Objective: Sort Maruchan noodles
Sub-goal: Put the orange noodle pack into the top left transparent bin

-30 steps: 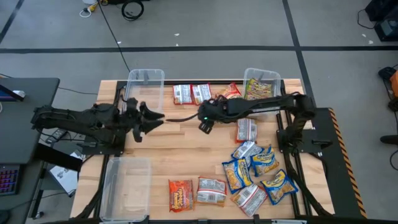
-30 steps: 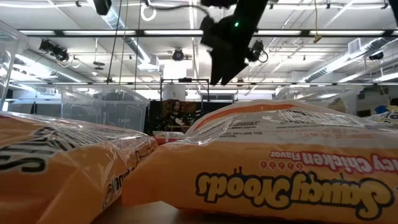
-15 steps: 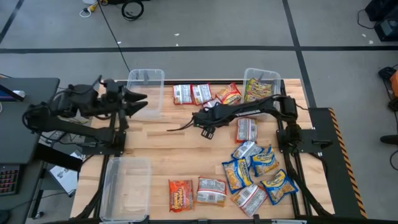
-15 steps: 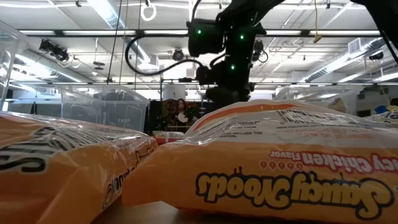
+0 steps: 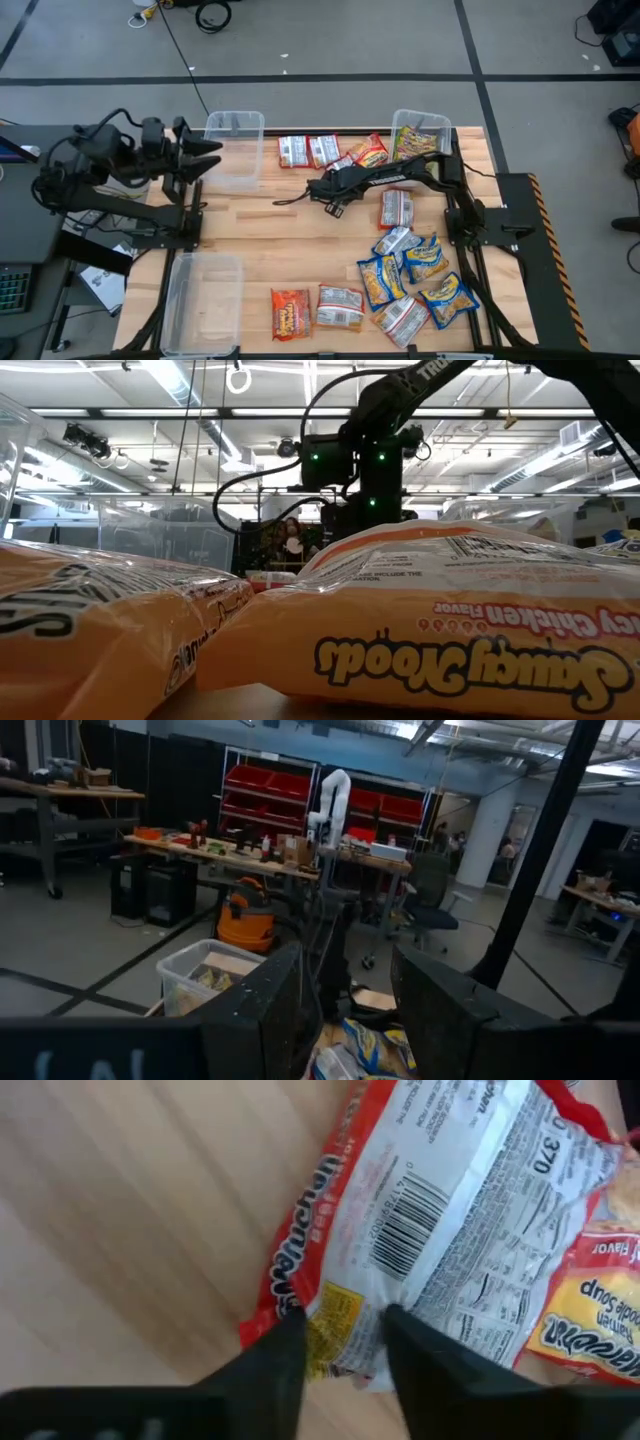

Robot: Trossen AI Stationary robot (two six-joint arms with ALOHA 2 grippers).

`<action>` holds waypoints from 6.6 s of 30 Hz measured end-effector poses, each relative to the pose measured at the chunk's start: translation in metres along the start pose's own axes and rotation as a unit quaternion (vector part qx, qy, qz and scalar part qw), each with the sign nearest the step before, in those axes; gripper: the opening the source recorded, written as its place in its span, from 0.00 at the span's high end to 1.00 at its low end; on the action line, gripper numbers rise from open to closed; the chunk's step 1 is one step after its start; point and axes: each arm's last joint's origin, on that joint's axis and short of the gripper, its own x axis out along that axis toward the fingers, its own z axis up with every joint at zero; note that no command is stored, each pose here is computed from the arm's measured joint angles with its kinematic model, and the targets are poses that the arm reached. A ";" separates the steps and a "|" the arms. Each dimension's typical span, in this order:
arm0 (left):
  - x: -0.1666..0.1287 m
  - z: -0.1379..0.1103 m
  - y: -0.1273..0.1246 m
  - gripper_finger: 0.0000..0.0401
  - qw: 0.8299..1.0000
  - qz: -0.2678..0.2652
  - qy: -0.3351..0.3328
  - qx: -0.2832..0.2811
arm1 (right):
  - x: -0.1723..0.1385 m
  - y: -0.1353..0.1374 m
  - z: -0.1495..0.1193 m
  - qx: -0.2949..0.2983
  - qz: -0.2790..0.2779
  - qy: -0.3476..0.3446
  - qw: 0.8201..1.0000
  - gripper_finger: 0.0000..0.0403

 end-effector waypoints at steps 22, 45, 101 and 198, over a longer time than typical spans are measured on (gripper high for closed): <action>0.046 -0.027 -0.004 0.29 0.990 0.038 0.096 0.099 | -0.221 -0.116 -0.045 -0.031 0.407 -0.248 0.879 0.99; 0.145 -0.109 -0.014 0.28 0.991 -0.070 -0.084 -0.077 | -0.339 -0.183 -0.094 -0.044 0.485 -0.607 0.629 1.00; 0.215 -0.125 0.026 0.28 0.900 -0.284 -0.285 -0.169 | -0.331 -0.127 -0.035 -0.038 0.540 -0.644 0.541 1.00; 0.077 -0.214 0.181 0.65 0.592 0.223 0.766 0.111 | -0.303 -0.159 -0.095 -0.044 0.328 -0.507 0.796 0.50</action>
